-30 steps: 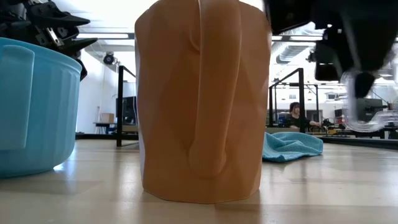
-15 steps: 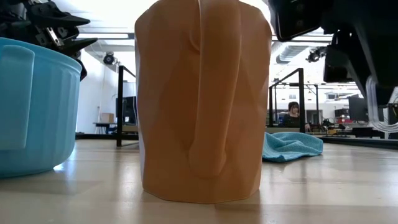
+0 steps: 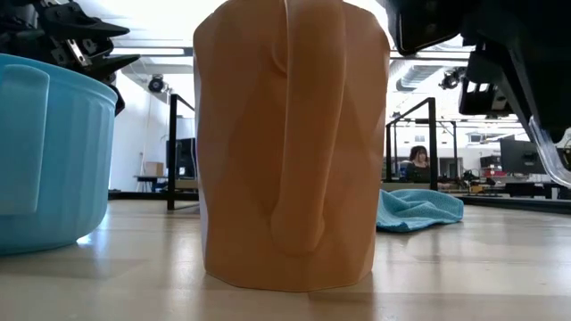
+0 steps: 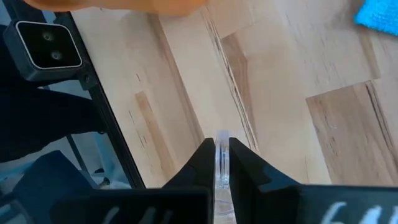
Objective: Stack small to large cups/mugs on shelf
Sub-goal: Put the transparent mug on the shelf
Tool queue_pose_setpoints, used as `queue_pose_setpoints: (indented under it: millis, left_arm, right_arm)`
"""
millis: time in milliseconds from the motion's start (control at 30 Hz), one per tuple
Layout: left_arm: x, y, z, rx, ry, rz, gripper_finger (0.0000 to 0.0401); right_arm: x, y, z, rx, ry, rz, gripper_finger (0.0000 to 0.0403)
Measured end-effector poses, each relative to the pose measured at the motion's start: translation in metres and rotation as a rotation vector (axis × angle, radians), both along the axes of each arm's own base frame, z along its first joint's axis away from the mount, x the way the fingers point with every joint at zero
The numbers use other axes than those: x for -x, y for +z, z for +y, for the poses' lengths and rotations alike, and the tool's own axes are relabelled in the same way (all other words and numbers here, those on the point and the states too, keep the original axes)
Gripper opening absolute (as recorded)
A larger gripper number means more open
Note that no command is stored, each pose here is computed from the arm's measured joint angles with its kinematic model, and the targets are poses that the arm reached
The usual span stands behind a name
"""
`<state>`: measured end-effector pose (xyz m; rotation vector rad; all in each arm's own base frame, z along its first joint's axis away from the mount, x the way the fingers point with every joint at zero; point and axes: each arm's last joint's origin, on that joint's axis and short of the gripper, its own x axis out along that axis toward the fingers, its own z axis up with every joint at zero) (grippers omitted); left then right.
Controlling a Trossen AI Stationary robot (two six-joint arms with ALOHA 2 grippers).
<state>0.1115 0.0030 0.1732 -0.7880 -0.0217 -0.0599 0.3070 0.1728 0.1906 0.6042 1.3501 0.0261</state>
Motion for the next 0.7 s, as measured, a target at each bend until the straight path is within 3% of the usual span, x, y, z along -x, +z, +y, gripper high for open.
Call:
queue_pose_setpoints:
  millis: [433,700]
  left_arm:
    - [0.0,0.0,0.0,0.0,0.0,0.0,0.0124]
    - [0.0,0.0,0.0,-0.001,0.004,0.0,0.0124]
  right_arm:
    - [-0.007,-0.001,-0.024,0.057,-0.014,0.008,0.0005]
    - [-0.002,0.014,-0.038,0.15,-0.041,-0.035,0.0005]
